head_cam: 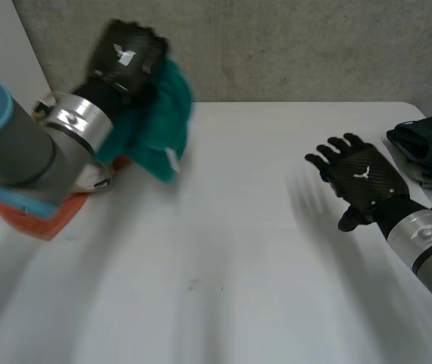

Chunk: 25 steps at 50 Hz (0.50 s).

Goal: Fold the laundry.

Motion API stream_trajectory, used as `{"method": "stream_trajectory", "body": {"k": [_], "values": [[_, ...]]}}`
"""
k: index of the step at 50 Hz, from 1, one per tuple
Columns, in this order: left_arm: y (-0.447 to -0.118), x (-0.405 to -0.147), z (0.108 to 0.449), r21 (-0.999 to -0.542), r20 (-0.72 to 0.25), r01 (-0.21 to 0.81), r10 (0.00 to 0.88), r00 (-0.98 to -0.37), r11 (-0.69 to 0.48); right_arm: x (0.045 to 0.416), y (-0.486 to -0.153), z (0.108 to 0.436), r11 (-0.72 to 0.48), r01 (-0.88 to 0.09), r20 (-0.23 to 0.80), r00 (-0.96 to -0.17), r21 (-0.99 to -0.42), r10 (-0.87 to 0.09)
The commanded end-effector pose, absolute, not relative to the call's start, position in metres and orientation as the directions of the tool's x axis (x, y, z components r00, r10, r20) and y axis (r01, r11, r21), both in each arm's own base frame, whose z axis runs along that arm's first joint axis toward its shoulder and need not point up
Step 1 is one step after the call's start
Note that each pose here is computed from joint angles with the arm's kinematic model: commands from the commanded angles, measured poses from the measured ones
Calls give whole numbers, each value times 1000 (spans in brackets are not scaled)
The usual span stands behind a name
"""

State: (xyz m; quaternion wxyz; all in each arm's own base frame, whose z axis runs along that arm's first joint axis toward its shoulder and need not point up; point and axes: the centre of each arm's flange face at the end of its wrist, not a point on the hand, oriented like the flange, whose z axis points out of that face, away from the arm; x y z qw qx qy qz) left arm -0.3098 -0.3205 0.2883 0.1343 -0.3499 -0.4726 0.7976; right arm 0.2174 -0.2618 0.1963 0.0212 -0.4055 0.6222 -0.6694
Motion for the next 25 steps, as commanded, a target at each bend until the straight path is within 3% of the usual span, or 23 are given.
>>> {"method": "stream_trajectory", "body": {"k": [1, 3, 6, 10, 14, 18, 20, 25], "values": [[-238, -359, 238, -954, -287, 59, 835, -470, -295, 207, -266, 209, -200, -488, 519, -704, -849, -485], [-227, -372, 205, -971, -240, 105, 876, -417, -216, 204, -269, 210, -183, -486, 511, -721, -855, -468], [-222, -381, 180, -976, -206, 146, 898, -389, -161, 200, -273, 212, -157, -473, 489, -751, -867, -444], [-224, -385, 175, -968, -234, 179, 891, -389, -176, 194, -278, 213, -128, -454, 463, -781, -882, -419], [-227, -379, 187, -959, -266, 212, 849, -456, -187, 191, -279, 214, -98, -440, 438, -794, -893, -421], [-220, -360, 241, -960, -278, 179, 783, -557, -214, 191, -277, 217, -40, -442, 412, -796, -896, -443], [-215, -352, 251, -964, -265, 175, 764, -588, -200, 190, -275, 219, -3, -448, 399, -794, -894, -459], [-204, -323, 263, -981, -187, 170, 682, -707, -93, 187, -257, 222, 198, -485, 311, -772, -852, -555]]}}
